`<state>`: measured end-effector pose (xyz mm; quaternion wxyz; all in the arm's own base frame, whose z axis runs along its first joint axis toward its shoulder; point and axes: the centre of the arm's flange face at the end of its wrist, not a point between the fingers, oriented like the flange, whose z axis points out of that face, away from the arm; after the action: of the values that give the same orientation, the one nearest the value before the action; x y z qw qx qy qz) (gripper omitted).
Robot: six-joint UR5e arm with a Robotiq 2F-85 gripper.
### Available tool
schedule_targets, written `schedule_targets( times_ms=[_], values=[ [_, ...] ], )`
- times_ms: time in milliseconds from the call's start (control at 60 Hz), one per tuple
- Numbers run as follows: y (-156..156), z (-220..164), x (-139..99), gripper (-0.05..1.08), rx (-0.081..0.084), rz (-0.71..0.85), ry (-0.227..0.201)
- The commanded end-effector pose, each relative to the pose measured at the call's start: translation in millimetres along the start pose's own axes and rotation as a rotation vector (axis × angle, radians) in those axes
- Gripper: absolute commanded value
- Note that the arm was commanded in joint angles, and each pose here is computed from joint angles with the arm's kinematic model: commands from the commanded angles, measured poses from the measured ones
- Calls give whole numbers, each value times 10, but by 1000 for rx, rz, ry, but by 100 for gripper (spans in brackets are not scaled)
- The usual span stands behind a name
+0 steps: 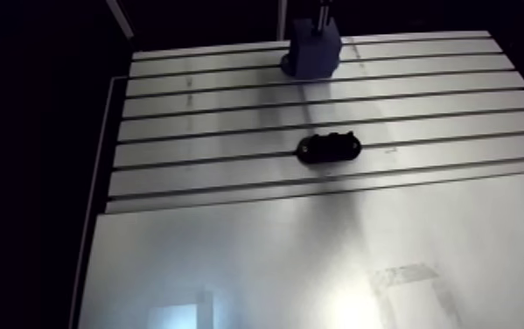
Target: Pick up the M10 bolt and insert it into the hex recess until seated.
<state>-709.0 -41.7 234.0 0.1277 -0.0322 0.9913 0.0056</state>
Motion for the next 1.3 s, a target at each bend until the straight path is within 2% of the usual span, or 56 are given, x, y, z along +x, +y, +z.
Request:
schedule_targets(
  times_ms=[17, 1300],
  values=[
    [1, 27, 10, 108, 0, -14, -4],
    [-5, 75, 45, 108, -1, -22, -9]
  ],
)
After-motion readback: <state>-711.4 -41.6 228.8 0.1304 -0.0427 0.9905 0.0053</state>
